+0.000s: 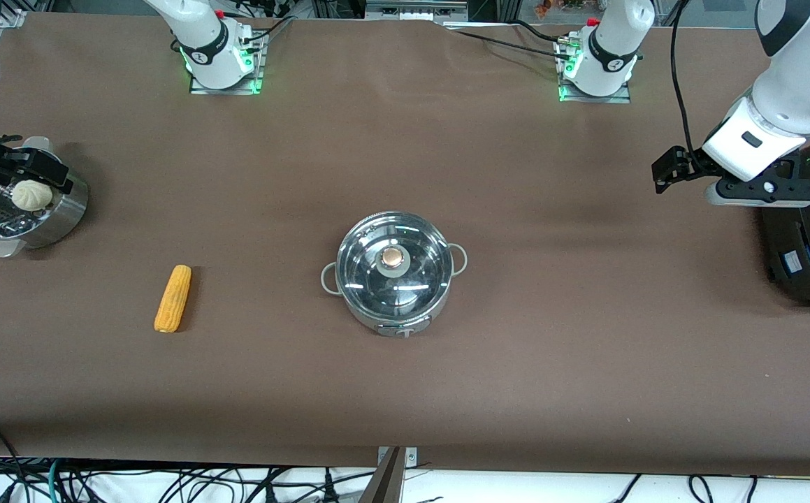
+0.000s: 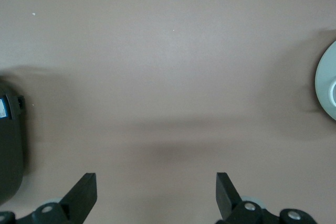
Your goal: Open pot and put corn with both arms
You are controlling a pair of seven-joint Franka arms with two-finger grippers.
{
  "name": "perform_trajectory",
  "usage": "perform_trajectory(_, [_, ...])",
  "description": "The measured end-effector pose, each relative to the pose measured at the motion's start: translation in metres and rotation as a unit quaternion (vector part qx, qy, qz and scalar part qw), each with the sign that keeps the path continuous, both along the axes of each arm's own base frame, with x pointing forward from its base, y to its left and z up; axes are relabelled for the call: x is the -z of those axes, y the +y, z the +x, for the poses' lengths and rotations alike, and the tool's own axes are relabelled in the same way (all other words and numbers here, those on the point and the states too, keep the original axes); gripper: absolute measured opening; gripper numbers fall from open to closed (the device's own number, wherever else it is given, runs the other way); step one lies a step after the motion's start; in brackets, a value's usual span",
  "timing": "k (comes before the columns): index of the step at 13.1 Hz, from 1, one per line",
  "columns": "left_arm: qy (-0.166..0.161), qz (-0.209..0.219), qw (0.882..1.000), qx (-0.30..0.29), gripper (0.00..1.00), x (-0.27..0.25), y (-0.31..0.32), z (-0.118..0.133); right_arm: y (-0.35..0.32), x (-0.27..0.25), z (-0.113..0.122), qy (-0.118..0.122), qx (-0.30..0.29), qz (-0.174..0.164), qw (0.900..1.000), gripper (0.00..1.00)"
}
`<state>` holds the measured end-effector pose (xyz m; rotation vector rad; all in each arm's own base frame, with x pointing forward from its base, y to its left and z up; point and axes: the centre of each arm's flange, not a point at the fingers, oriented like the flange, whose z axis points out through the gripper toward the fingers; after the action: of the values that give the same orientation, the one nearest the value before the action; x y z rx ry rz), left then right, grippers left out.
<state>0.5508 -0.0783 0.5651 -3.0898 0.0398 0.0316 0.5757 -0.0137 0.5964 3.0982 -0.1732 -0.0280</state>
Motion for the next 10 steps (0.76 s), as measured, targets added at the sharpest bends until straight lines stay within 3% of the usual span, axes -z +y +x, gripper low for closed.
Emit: perform_trajectory(10, [0.002,0.001,1.000,-0.008,1.00,0.0000,-0.0014,-0.0007,-0.0002,0.0000,0.0000,0.000,0.000,0.000,1.000,1.00])
